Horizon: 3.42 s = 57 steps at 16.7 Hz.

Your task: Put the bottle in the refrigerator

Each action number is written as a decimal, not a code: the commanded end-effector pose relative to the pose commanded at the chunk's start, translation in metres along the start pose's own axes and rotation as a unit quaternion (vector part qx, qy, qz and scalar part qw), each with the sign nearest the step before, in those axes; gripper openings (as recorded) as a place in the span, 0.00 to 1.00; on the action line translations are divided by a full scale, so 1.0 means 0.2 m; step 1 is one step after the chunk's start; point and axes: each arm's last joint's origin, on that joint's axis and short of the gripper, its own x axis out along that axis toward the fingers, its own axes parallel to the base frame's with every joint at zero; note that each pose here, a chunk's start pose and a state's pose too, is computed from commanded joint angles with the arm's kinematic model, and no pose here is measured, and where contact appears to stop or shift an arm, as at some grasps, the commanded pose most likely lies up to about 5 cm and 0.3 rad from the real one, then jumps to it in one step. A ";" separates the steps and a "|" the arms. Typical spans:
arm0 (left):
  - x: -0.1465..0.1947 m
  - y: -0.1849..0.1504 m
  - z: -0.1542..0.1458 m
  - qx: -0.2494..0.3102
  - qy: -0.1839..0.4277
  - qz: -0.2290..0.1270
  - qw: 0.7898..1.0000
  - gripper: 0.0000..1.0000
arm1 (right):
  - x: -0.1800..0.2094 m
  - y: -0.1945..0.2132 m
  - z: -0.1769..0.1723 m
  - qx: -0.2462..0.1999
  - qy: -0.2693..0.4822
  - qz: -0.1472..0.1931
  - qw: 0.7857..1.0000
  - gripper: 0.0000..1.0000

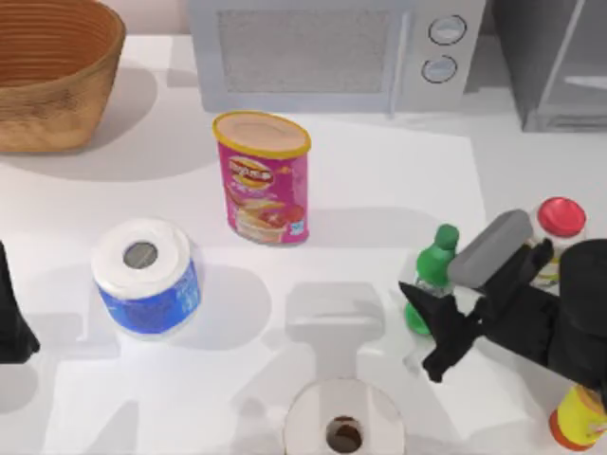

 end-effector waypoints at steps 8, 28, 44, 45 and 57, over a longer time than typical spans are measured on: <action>0.00 0.00 0.00 0.000 0.000 0.000 1.000 1.00 | -0.02 -0.02 0.02 -0.011 -0.003 0.008 1.000 0.01; 0.00 0.00 0.00 0.000 0.000 0.000 1.000 1.00 | -0.44 -0.34 0.10 0.005 0.001 -0.009 1.000 0.01; 0.00 0.00 0.00 0.000 0.000 0.000 1.000 1.00 | -0.94 -0.07 0.03 0.062 -0.165 -0.345 0.922 0.01; 0.00 0.00 0.00 0.000 0.000 0.000 1.000 1.00 | -0.94 -0.06 0.01 0.067 -0.172 -0.356 0.916 0.01; 0.00 0.00 0.00 0.000 0.000 0.000 1.000 1.00 | -0.97 -0.08 0.08 0.073 -0.190 -0.369 0.907 0.01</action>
